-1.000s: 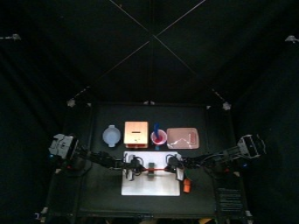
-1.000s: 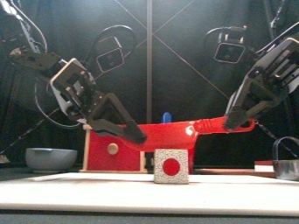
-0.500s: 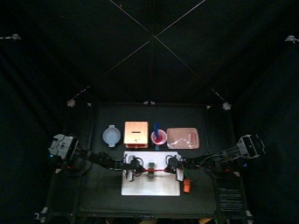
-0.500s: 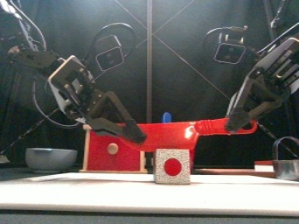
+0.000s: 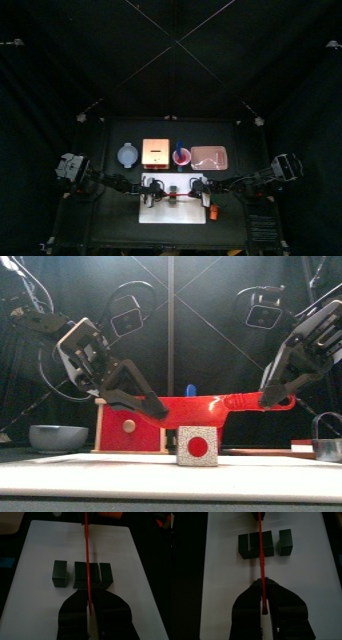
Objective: Cut sushi roll
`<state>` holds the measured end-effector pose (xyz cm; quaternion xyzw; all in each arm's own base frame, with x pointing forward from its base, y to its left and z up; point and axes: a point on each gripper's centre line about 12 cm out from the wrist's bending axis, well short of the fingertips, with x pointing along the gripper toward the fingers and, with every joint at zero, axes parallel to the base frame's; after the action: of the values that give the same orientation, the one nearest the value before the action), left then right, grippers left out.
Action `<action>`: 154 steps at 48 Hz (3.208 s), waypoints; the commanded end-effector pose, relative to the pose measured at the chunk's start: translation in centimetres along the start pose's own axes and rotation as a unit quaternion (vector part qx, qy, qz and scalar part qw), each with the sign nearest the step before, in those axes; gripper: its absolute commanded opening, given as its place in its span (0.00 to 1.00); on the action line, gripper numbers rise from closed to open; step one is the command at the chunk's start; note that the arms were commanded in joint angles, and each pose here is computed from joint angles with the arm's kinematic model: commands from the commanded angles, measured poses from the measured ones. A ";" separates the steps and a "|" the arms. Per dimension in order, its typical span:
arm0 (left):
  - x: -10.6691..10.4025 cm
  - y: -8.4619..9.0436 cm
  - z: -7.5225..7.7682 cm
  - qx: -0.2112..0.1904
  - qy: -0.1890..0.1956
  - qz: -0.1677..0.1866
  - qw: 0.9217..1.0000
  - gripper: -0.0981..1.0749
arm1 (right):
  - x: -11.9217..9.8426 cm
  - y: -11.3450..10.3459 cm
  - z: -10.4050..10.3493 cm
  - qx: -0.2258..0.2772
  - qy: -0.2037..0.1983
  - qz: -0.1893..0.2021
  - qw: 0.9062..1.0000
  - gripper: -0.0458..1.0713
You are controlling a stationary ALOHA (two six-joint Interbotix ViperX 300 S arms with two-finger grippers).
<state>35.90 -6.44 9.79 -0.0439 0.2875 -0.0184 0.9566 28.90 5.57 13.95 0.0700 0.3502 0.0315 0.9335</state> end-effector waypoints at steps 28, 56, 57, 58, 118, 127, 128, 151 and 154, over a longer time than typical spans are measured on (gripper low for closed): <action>0.3 -0.2 -1.4 -0.005 0.037 0.000 0.999 0.43 | 1.0 0.3 -0.6 -0.017 0.021 0.002 1.000 0.39; 0.4 -0.3 -1.4 -0.006 0.037 0.000 0.999 0.43 | -0.2 -0.2 1.1 -0.037 -0.012 0.001 0.999 0.38; 0.4 -0.3 -1.5 -0.006 0.038 0.000 0.999 0.43 | -0.2 -0.2 1.1 -0.037 -0.012 0.001 0.999 0.38; 0.4 -0.3 -1.5 -0.006 0.039 0.000 0.999 0.43 | -0.2 -0.2 1.0 -0.037 -0.011 0.001 0.999 0.38; -0.1 -1.9 0.4 0.005 0.031 -0.024 0.999 0.43 | -0.2 0.9 0.5 -0.024 0.002 0.017 1.000 0.38; -0.9 -2.3 1.5 0.006 0.014 -0.031 0.999 0.43 | -1.1 1.3 1.3 -0.021 -0.006 0.027 0.999 0.38; -1.0 -2.4 1.6 0.007 0.012 -0.033 0.999 0.43 | -1.2 1.4 1.4 -0.022 -0.006 0.029 0.999 0.38; -0.5 -4.3 0.4 0.022 0.032 -0.051 0.998 0.43 | -0.3 3.0 0.5 -0.004 0.029 0.047 0.998 0.38; -0.4 -4.2 0.3 0.022 0.032 -0.051 0.998 0.43 | -0.1 3.1 0.4 -0.005 0.031 0.046 0.998 0.38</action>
<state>36.08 -10.02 10.81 -0.0421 0.3093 -0.0651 0.9478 29.21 8.12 14.64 0.0833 0.3736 0.0699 0.9212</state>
